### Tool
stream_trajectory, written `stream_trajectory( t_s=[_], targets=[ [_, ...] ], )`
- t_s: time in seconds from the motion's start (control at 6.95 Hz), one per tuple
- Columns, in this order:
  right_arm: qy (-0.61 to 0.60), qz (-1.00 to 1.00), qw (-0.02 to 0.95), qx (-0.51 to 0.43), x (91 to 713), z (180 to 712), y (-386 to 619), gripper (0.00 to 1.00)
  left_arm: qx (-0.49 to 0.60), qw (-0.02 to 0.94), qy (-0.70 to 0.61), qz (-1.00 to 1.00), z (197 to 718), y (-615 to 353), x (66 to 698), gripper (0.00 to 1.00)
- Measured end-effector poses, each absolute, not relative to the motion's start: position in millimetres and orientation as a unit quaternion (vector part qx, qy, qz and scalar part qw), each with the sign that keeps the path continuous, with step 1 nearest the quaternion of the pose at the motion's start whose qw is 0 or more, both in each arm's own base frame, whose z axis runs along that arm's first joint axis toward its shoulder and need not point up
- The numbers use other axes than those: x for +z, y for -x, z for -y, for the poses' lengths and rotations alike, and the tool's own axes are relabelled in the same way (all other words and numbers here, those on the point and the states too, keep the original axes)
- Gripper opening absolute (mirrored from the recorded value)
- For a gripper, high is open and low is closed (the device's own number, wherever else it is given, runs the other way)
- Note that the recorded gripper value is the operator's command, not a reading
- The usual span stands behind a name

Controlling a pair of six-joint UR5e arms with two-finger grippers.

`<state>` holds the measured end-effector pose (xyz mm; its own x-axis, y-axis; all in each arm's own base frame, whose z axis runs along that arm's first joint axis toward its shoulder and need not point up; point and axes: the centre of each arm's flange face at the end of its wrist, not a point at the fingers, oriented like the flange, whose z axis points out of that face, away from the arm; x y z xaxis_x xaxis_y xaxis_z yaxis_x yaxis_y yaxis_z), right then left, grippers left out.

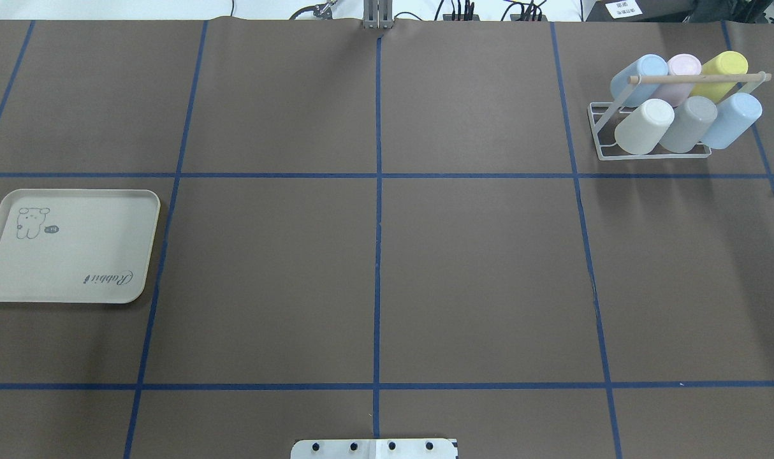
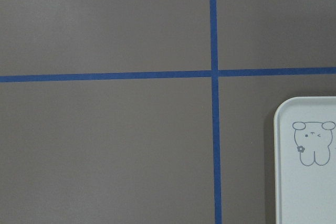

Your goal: Transfer IKEA cup to right arm and place on rack

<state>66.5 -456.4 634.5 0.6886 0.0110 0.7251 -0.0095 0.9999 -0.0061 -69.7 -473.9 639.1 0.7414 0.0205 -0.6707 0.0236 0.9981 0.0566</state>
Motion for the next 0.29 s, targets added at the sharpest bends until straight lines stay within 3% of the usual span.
stream_trajectory(
  t_s=[0.29],
  targets=[
    [-0.005, 0.398, 0.917, 0.003, 628.3, 457.3, -65.9, 0.99, -0.002, 0.933, -0.027, -0.36, 473.4, 69.6, 642.2, 1.0]
  ],
)
